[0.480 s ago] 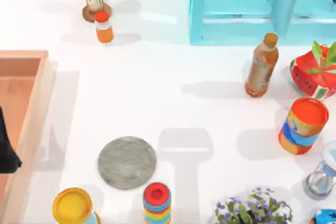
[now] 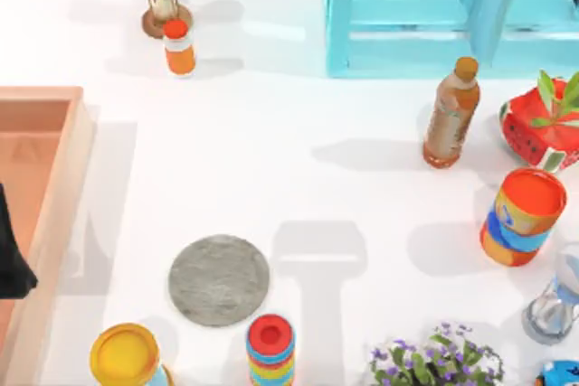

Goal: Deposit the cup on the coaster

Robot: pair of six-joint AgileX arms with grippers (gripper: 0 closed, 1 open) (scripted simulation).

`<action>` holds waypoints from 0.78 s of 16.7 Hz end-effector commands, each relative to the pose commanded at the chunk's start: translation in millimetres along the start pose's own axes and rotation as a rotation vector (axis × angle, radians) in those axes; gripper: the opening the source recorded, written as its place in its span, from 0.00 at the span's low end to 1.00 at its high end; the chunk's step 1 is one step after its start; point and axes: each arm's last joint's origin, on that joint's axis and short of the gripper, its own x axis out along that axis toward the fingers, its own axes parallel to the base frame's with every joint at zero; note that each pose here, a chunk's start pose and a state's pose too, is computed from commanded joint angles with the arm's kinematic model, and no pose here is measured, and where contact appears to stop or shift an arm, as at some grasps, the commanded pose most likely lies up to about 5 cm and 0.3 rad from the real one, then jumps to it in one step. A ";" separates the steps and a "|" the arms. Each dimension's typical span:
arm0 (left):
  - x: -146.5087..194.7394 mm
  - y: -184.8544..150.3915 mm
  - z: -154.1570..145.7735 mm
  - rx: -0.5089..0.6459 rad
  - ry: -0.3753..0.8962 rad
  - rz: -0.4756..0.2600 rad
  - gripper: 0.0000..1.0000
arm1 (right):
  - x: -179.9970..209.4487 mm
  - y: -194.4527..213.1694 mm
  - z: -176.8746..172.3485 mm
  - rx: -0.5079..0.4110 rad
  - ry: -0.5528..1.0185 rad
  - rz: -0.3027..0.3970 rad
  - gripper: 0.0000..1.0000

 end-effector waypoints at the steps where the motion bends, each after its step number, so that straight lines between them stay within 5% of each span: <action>1: 0.0 0.0 0.0 0.000 0.000 0.000 1.00 | 0.6 -2.0 5.8 -0.064 0.056 0.007 1.00; 4: 0.0 0.0 0.0 0.000 0.000 0.000 1.00 | 6.7 -9.6 27.9 -0.291 0.252 0.063 1.00; 7: 0.0 0.0 0.0 0.000 0.000 0.000 1.00 | 22.4 -19.3 53.9 -0.536 0.459 0.189 1.00; 13: 0.0 0.0 0.0 0.000 0.000 0.000 1.00 | 75.3 -39.5 83.5 -0.961 0.787 0.633 1.00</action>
